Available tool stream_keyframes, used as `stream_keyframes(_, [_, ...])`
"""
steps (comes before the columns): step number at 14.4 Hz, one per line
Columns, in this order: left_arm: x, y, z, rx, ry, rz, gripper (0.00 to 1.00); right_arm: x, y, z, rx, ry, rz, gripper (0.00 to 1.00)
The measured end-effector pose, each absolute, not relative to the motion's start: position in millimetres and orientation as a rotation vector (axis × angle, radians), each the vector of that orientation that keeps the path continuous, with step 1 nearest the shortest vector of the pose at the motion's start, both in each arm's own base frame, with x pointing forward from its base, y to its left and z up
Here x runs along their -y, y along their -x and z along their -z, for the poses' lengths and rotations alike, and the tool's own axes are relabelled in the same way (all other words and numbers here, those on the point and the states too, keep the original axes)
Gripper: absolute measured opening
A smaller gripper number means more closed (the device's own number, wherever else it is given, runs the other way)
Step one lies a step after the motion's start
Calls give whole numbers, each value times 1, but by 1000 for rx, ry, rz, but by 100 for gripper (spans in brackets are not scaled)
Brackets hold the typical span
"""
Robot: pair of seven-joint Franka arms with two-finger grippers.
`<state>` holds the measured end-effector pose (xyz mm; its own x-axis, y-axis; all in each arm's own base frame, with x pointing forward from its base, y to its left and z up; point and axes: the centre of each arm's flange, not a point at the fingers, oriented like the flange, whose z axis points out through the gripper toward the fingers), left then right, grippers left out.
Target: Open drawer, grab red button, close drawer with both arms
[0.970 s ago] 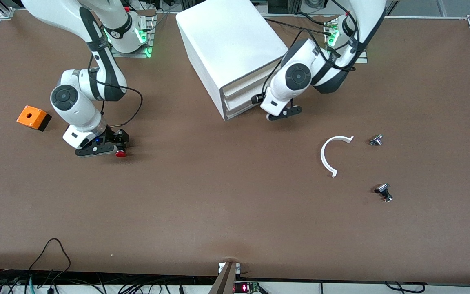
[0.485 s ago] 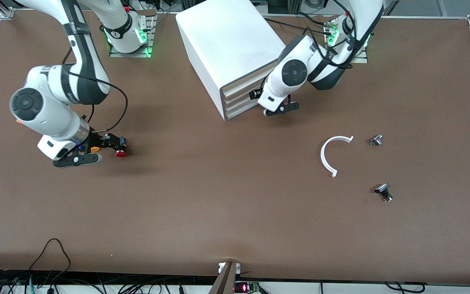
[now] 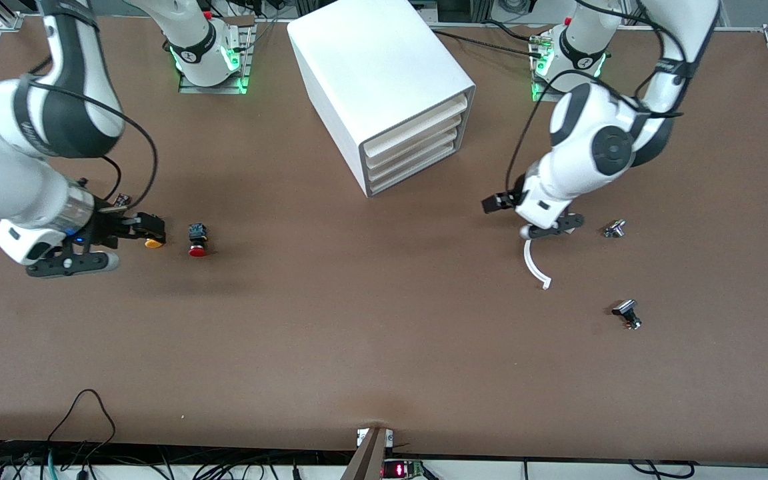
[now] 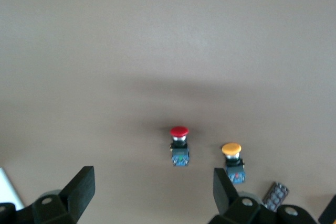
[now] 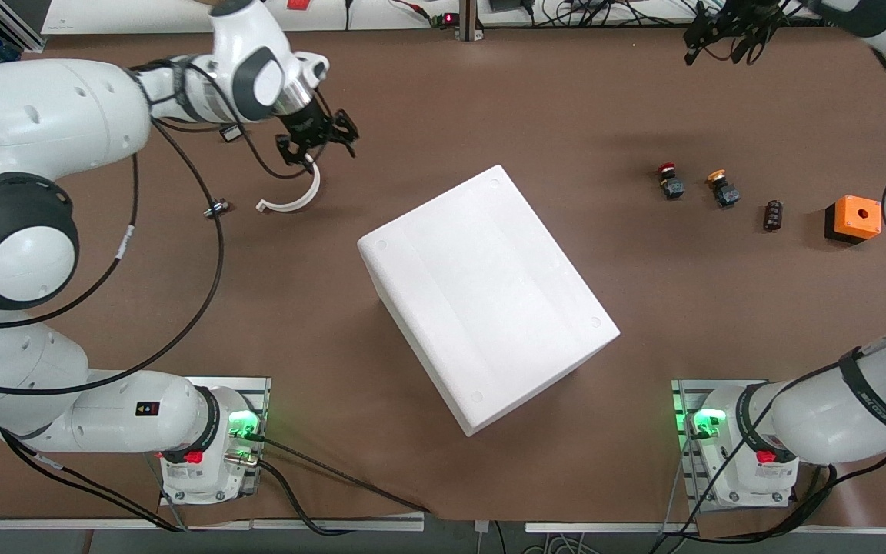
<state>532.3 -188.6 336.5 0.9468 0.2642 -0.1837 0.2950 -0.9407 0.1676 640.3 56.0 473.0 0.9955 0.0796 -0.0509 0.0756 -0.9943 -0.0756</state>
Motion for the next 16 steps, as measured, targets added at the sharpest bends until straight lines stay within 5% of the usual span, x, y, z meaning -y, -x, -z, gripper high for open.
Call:
stream_keyframes(5, [82, -567, -427, -88, -3027, 140, 100, 13, -624, -533, -33, 3041, -177, 100])
stream_keyframes(10, [48, -561, -514, -57, -3097, 137, 100, 37, -613, -550, -67, 3116, -242, 100])
stream_keyframes(16, [32, -560, -531, -97, -3097, 109, 100, 33, -614, -549, -65, 3148, -247, 100])
